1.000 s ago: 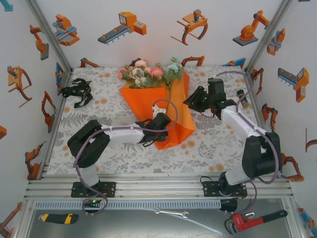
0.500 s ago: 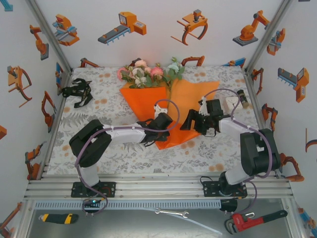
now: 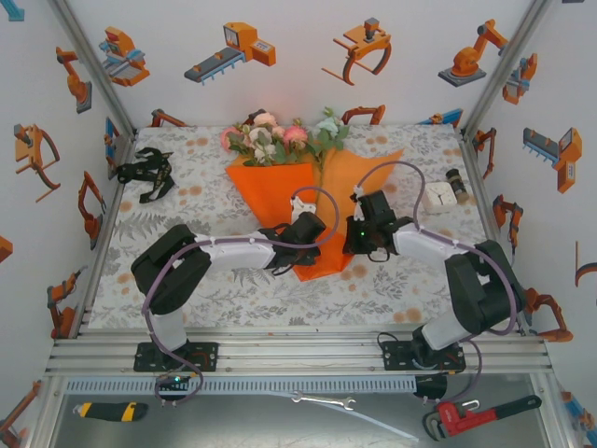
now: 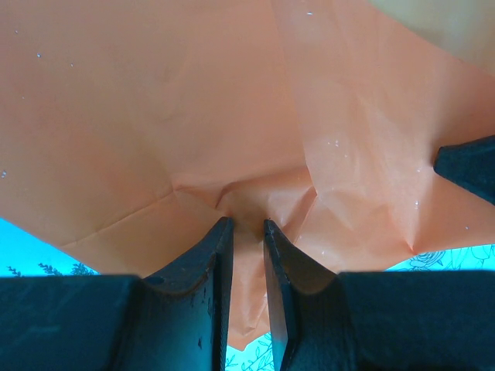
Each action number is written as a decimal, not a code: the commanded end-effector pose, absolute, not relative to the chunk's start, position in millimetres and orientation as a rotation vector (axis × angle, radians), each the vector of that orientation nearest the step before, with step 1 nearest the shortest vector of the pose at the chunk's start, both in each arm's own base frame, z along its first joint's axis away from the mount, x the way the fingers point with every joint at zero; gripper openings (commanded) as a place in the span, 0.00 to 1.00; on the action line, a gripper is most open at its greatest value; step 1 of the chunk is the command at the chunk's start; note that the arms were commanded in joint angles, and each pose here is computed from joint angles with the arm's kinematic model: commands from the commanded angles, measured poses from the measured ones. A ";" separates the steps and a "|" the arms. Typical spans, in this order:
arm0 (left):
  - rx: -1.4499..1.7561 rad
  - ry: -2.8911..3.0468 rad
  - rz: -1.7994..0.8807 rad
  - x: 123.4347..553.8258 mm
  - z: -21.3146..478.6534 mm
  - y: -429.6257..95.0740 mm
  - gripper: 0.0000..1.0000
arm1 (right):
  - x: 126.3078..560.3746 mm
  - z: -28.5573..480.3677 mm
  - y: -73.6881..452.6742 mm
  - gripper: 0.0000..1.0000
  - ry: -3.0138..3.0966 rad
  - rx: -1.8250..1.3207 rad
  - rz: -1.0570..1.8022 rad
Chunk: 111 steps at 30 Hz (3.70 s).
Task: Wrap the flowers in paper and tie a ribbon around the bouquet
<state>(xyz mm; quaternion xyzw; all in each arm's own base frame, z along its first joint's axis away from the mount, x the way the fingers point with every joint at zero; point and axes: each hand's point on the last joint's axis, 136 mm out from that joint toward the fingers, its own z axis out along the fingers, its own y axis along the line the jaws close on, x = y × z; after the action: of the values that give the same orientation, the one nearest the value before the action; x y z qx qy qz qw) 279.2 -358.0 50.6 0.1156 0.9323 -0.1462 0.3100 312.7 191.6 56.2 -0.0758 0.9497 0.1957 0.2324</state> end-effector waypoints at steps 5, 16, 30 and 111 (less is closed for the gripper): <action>0.335 2.538 -0.279 267.1 23.5 -339.7 0.27 | 308.8 102.9 216.9 0.41 2.472 -0.353 0.499; 0.159 2.471 -0.551 268.6 60.4 -332.7 0.38 | 304.1 105.5 239.2 0.11 2.379 -0.396 0.688; -0.030 2.451 -0.495 270.4 72.5 -266.8 0.40 | 306.8 108.1 263.2 0.13 2.367 -0.480 0.801; -0.405 2.462 -0.387 348.2 82.1 -221.4 0.00 | 389.5 130.8 267.0 0.56 2.235 -0.157 0.833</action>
<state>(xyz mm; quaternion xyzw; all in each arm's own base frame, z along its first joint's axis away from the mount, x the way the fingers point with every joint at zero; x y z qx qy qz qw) 357.6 -234.3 71.3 -0.1577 0.9288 -0.1822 0.2816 368.4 277.7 134.8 -0.0809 0.8593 0.3760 0.3372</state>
